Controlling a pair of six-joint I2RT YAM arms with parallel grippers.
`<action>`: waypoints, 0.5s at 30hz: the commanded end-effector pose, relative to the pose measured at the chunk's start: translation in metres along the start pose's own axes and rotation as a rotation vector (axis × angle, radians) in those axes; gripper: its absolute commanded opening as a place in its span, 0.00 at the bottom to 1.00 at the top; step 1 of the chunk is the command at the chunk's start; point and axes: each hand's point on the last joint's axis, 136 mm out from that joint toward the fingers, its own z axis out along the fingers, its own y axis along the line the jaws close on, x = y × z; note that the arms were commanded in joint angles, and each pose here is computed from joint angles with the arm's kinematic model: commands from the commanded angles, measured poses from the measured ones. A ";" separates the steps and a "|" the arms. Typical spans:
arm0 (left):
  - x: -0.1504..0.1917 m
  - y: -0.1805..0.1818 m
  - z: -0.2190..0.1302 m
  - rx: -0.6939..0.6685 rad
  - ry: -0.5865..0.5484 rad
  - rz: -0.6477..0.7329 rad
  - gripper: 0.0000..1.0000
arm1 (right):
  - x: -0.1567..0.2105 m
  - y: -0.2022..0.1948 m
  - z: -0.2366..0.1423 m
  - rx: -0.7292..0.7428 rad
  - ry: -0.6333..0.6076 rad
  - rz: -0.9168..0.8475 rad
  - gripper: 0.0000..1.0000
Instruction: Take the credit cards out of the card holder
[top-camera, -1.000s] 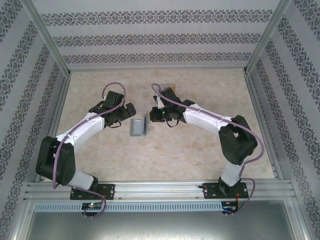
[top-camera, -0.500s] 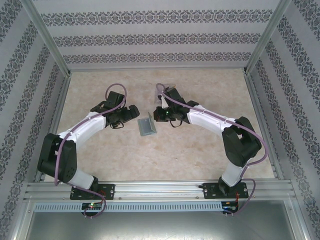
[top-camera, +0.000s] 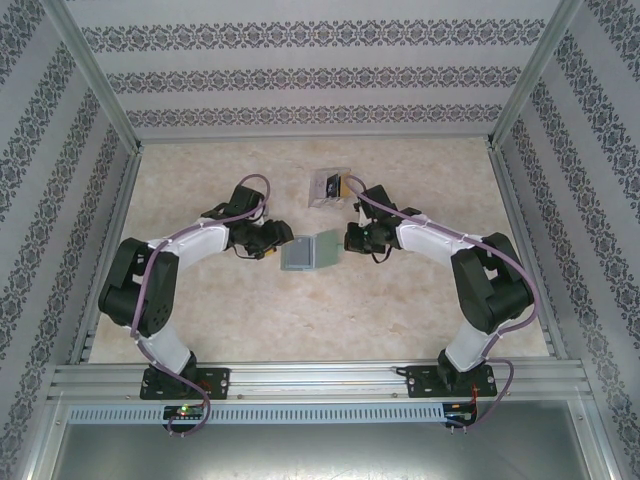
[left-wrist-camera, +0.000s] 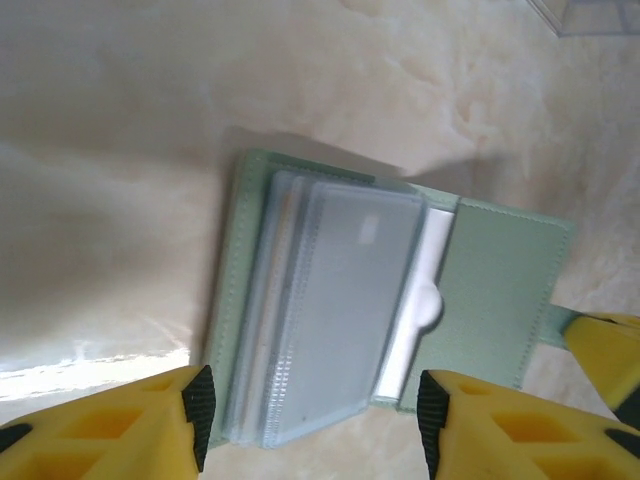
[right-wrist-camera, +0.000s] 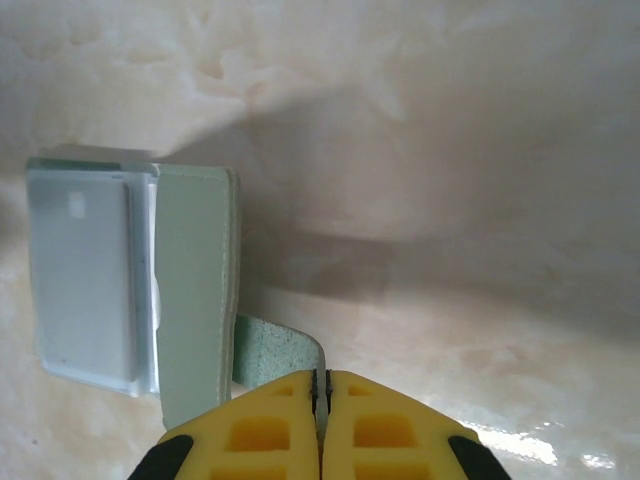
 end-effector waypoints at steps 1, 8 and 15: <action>0.000 -0.027 0.007 0.054 0.043 0.061 0.55 | 0.009 -0.007 0.002 0.004 0.042 -0.029 0.07; 0.007 -0.055 0.019 0.066 0.075 0.147 0.46 | 0.005 -0.009 0.009 -0.006 0.059 -0.014 0.15; 0.014 -0.073 0.043 0.076 0.105 0.177 0.33 | -0.013 -0.003 -0.014 -0.021 -0.048 0.010 0.33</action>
